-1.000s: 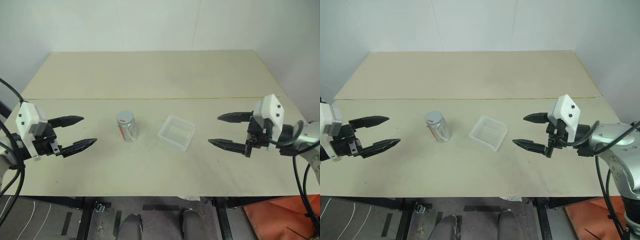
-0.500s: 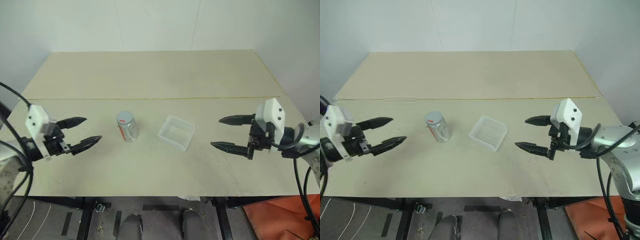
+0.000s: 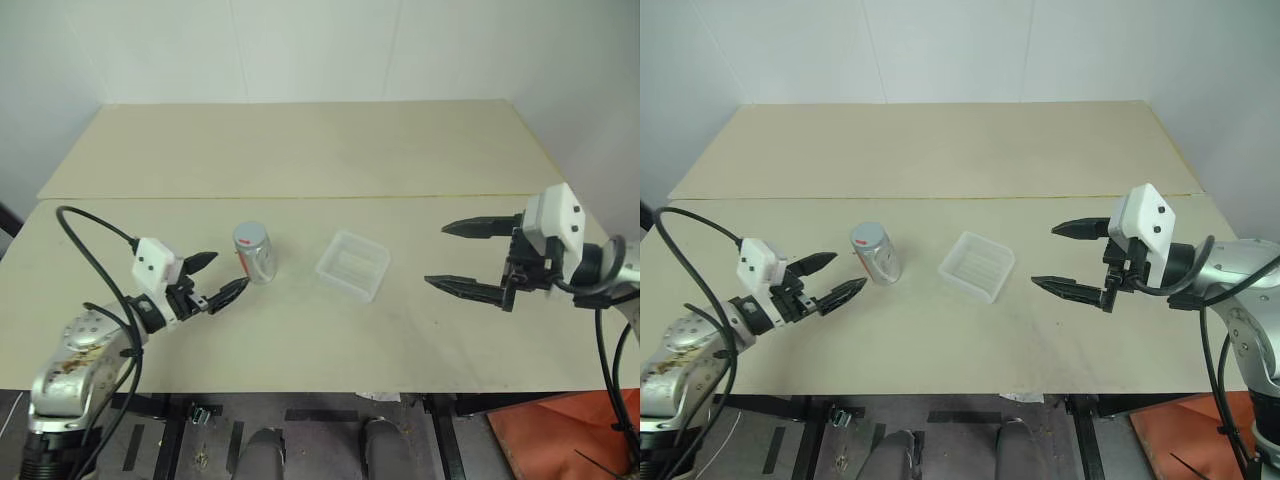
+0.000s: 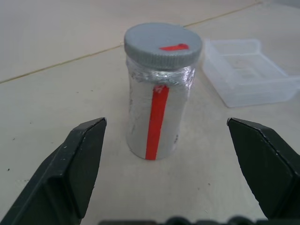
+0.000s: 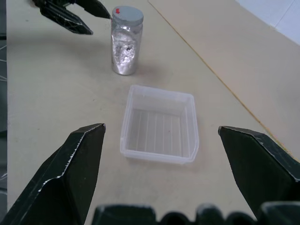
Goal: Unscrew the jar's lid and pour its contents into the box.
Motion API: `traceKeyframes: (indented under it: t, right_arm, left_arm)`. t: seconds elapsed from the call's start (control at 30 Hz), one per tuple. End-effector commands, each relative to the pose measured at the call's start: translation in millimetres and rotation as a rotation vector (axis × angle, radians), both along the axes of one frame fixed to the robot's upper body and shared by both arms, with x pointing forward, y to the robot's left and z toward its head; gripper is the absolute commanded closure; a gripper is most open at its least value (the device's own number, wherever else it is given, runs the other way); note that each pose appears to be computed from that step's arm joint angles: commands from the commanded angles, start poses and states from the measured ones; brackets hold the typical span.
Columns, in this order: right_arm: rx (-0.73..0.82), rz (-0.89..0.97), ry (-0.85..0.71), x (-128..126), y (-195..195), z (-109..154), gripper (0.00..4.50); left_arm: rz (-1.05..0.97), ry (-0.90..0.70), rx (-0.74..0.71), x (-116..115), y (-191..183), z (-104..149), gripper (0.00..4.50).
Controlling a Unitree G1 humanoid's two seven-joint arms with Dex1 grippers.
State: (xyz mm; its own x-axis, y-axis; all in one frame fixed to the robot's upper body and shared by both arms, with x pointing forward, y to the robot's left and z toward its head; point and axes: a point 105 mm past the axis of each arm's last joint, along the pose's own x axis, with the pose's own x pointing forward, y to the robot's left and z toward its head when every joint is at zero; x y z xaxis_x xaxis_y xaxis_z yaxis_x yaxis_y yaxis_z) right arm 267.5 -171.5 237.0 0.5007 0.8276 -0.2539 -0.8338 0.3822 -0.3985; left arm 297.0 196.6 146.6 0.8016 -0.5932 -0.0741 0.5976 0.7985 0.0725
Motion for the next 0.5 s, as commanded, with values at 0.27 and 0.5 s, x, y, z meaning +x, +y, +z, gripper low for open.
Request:
traceKeyframes:
  t: [0.27,0.5]
  right_arm:
    - [-0.050,0.124,0.008,-19,11,10,0.00]
    - [-0.048,0.119,0.000,-21,11,14,0.00]
  left_arm:
    - [0.102,-0.102,-0.015,28,-16,-1,0.01]
    - [0.113,-0.141,-0.041,44,-23,-2,0.01]
